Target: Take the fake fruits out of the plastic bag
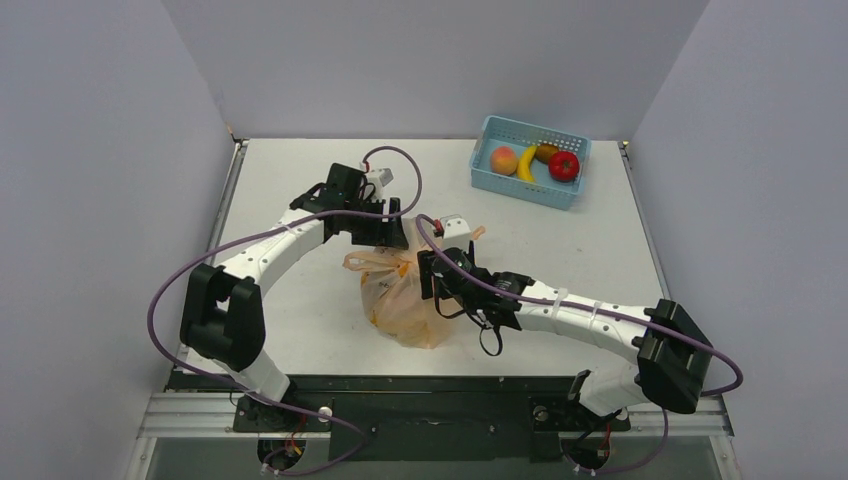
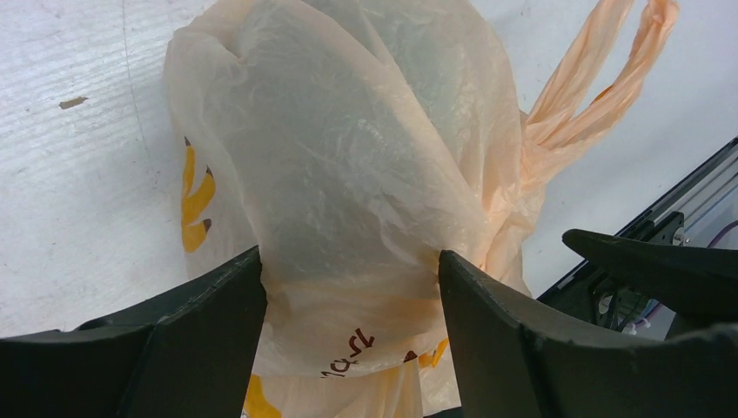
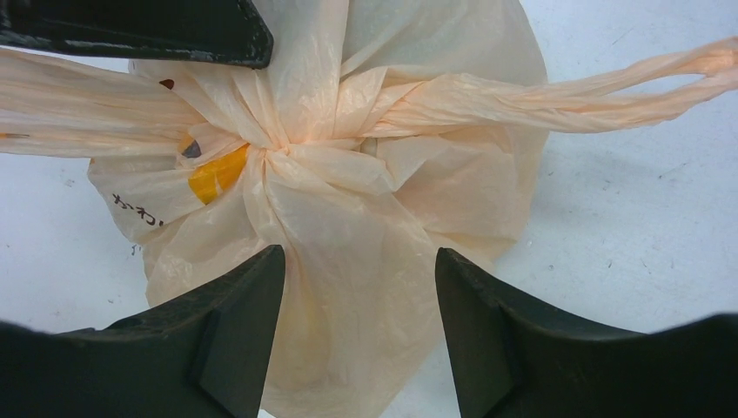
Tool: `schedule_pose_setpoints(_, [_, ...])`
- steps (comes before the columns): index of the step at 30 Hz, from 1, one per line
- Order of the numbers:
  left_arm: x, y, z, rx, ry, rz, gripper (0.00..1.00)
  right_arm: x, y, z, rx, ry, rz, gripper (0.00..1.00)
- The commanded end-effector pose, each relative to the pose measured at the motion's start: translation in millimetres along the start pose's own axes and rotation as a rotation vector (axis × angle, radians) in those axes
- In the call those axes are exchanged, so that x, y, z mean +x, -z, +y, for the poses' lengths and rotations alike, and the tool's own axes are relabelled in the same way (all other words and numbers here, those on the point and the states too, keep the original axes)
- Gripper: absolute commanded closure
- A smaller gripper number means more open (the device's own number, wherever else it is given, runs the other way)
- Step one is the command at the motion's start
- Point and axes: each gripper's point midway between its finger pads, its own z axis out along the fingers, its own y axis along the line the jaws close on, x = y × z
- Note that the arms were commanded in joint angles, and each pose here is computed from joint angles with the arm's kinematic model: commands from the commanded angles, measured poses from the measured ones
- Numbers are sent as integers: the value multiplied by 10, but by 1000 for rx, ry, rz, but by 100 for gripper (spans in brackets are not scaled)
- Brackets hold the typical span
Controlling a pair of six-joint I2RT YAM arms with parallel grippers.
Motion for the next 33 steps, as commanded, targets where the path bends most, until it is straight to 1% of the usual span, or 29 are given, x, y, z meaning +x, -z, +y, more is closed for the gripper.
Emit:
schedule_pose_setpoints(1, [-108,4,-65,26,-37,-7,35,-326,33,120,-24,-25,-105,40])
schedule_pose_setpoints(2, [-107,1,-78,35,-38,-8,39,-371,21,165,-37,-35,-116,41])
schedule_pose_setpoints(5, [-99,-14,-98,51,-37,-7,46,-388,-72,279,-62,-45,-113,44])
schedule_pose_setpoints(11, [-74,-44,-184,108,-30,13,50,-369,-190,473,-114,-54,-101,47])
schedule_pose_setpoints(13, [-74,-46,-189,112,-32,15,56,-337,-231,505,-122,-54,-90,50])
schedule_pose_setpoints(15, [-86,-35,-192,111,-38,9,66,-317,-259,515,-122,-54,-85,53])
schedule_pose_setpoints(17, [-101,-21,-189,105,-42,1,81,-299,-275,509,-116,-54,-83,57])
schedule_pose_setpoints(20, [-131,9,-174,93,-49,-18,90,-280,-282,482,-101,-49,-79,67])
schedule_pose_setpoints(21, [-149,28,-168,87,-52,-28,94,-267,-285,459,-91,-46,-76,77])
schedule_pose_setpoints(22, [-162,40,-161,85,-51,-35,96,-272,-280,452,-88,-45,-78,83])
schedule_pose_setpoints(23, [-185,58,-163,85,-51,-47,100,-266,-278,438,-82,-43,-77,94])
schedule_pose_setpoints(24, [-206,73,-150,83,-47,-56,100,-275,-271,434,-81,-45,-79,98])
schedule_pose_setpoints(25, [-239,107,-160,86,-50,-75,100,-254,-272,422,-78,-45,-75,100])
schedule_pose_setpoints(26, [-263,132,-150,85,-50,-89,100,-261,-253,427,-82,-46,-78,100])
schedule_pose_setpoints(28, [-359,266,-172,87,-59,-153,100,-253,-179,443,-103,-43,-93,100])
schedule_pose_setpoints(30, [-428,355,-142,81,-52,-203,100,-154,-101,428,-140,-33,-122,100])
schedule_pose_setpoints(33, [-492,441,-54,71,-25,-236,100,-44,3,374,-171,-48,-139,100])
